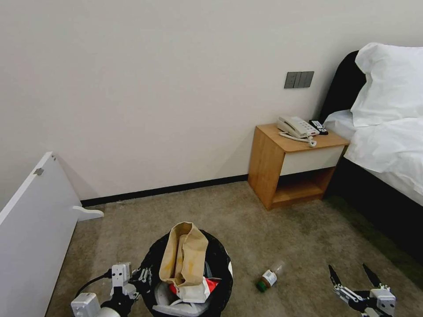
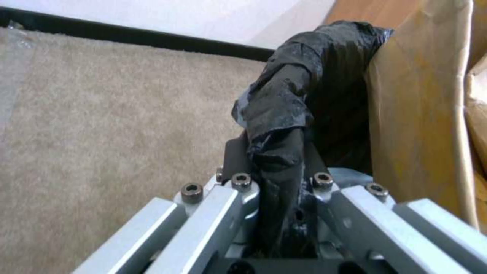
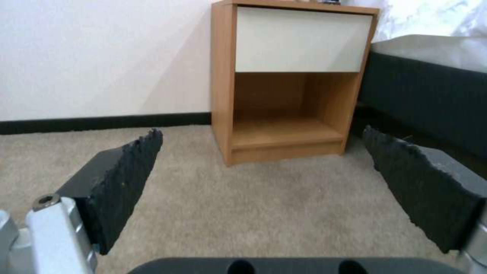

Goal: Pick up the trash bin, then pick up the garbage from the floor and place it into the trash bin.

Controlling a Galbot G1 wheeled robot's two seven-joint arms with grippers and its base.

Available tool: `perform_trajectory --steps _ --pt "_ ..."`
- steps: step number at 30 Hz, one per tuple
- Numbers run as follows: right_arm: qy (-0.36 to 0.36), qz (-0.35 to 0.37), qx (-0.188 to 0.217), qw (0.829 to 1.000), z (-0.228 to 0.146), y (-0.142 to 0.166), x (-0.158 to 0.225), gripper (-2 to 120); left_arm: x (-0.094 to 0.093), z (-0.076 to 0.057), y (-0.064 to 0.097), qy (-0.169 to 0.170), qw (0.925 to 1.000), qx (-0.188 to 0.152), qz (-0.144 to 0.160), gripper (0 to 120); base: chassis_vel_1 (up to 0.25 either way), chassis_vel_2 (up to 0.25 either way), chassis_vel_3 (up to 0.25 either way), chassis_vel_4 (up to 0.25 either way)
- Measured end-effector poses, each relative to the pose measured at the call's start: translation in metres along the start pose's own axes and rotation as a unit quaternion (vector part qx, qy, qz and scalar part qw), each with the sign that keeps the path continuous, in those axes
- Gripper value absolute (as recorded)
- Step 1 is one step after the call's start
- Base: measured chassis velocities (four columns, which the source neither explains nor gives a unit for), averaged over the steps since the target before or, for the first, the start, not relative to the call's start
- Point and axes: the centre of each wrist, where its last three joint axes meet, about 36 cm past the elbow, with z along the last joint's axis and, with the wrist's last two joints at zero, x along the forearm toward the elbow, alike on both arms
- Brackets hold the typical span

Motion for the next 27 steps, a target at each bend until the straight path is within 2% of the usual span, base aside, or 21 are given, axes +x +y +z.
perform_trajectory --steps 18,27 --pt "-0.002 0.001 0.002 1.000 -0.0008 0.0008 0.0004 100 0.0022 0.0008 -0.0008 0.001 1.0000 -0.002 0.000 4 -0.121 0.116 0.110 -0.111" --pt "0.003 0.000 -0.008 1.000 -0.0002 0.0041 0.0008 100 0.0044 0.0002 -0.0011 0.002 1.0000 -0.004 0.001 4 -0.026 0.032 0.023 -0.035"
